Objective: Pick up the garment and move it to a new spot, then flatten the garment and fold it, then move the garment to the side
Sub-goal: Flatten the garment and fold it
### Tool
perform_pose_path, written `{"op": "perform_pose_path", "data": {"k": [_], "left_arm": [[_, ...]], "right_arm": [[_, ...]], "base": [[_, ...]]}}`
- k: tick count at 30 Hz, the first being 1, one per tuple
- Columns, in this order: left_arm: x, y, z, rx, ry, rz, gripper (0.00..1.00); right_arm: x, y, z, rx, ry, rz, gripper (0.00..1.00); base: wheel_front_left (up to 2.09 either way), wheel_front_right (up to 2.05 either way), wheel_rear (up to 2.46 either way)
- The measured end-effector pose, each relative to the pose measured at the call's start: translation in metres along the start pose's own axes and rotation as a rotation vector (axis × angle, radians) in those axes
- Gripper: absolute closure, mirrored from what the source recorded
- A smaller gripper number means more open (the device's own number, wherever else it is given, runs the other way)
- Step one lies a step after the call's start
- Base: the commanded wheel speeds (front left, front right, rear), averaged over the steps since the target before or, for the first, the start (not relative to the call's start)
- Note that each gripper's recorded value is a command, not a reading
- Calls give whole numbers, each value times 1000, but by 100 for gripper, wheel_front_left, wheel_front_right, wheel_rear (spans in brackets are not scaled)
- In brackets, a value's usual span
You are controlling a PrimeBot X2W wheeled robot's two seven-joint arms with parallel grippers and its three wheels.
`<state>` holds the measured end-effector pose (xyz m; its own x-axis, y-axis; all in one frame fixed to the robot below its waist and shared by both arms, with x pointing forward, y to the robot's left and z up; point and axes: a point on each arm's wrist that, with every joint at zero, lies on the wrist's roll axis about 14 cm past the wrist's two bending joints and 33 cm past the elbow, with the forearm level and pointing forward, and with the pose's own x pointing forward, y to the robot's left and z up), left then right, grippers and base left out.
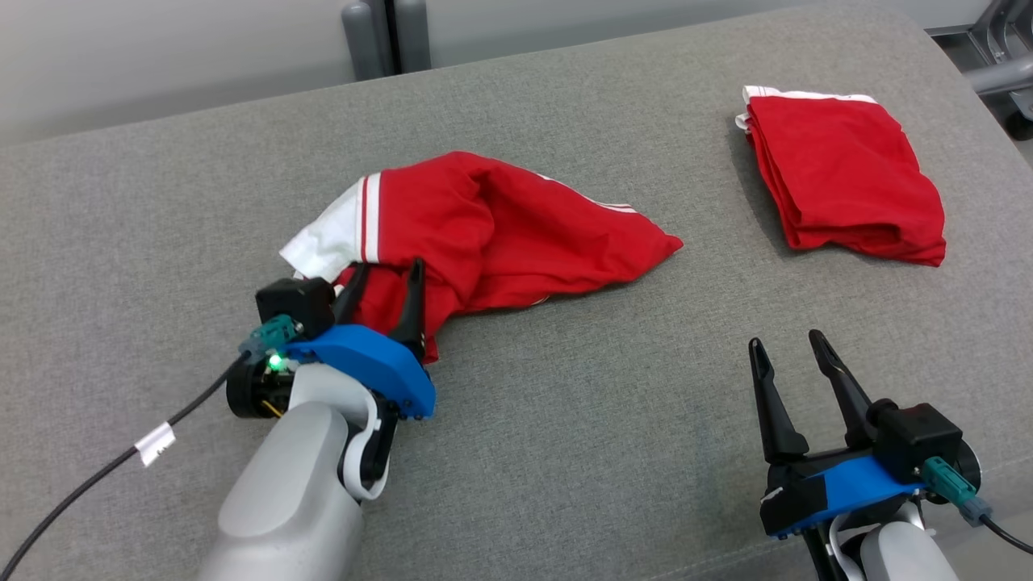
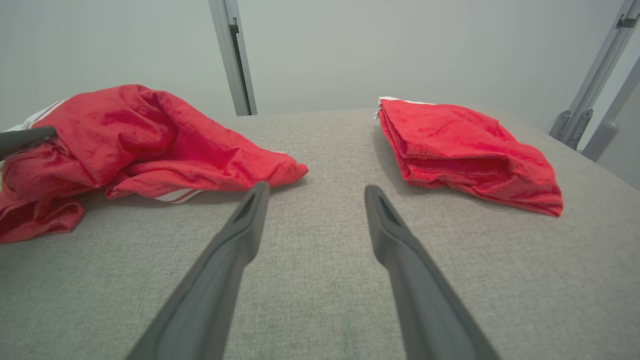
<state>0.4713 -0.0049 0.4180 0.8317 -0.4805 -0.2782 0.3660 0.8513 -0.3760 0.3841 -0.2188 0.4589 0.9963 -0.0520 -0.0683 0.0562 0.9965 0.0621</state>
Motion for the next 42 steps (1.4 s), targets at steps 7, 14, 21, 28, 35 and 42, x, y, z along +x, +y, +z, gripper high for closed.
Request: {"op": "perform_pose_path", "data": {"k": [7,14,21,28,35,42], "left_arm": [[14,-4,26,-54,-80,-15,0],[29,-22,36,-114,-79,-73,0],[44,-18,38,-76,-76,-24,100],[48,-42,68,17,-166,-97,100],[30,-106,116,75,-314,-287,100],[-9,-186,169,137,-477,-479,100]], "right_arm": [[0,-4,1,-1,-3,-11,0],[-2,-8,3,1,-5,-23,0],[-7,-16,1,3,2,-48,0],[-10,-18,5,9,-9,-55,0],[-13,-13,13,17,-33,-41,0],[-16,-5,18,24,-51,-17,0]], "base": [[0,0,0],[0,0,0],[0,0,0],[0,0,0],[0,0,0],[0,0,0]]}}
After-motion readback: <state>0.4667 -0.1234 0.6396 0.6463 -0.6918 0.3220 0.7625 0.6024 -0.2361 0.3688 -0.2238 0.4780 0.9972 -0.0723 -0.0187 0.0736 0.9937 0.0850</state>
